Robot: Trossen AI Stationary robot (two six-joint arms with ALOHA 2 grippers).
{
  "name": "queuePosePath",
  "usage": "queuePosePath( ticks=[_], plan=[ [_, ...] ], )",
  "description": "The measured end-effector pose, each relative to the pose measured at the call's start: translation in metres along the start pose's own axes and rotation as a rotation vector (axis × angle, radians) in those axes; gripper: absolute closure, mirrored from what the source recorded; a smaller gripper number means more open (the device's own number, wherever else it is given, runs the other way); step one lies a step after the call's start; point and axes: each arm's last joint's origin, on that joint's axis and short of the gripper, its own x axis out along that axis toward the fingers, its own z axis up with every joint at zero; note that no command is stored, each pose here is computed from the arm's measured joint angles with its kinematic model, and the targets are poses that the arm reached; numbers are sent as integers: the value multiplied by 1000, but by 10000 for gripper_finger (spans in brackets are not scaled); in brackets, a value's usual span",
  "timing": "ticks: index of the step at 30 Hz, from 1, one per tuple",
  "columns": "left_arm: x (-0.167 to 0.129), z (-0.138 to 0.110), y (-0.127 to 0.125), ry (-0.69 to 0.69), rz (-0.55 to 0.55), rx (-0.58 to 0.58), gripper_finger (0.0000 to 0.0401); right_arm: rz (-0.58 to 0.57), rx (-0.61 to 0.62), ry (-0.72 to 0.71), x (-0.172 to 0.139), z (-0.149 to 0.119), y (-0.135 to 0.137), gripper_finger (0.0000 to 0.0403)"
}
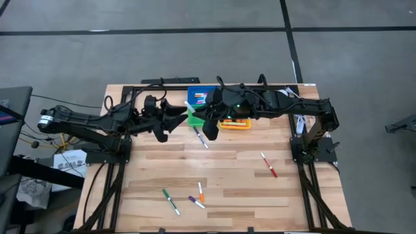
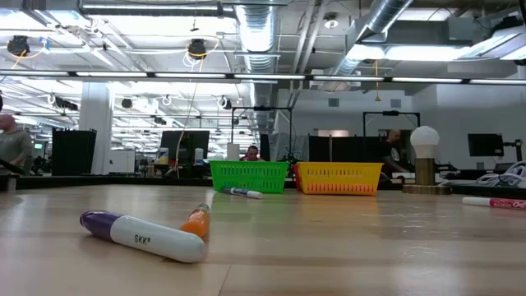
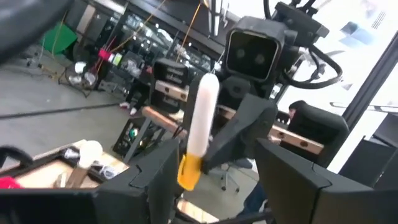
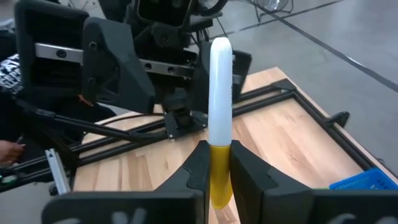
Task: Pick & Place Markers
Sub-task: Put the yellow pen into the blue bin
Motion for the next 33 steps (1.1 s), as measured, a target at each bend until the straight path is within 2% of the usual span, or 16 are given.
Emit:
queuePosePath(
  ticks=[29,33],
  plan=[
    [14,-1,6,-75,-20,-4,192,50,6,-17,3,-4,13,369],
    [14,-2,6,-66,-39,-3,205,53,4,-4,11,-7,13,372]
  ],
)
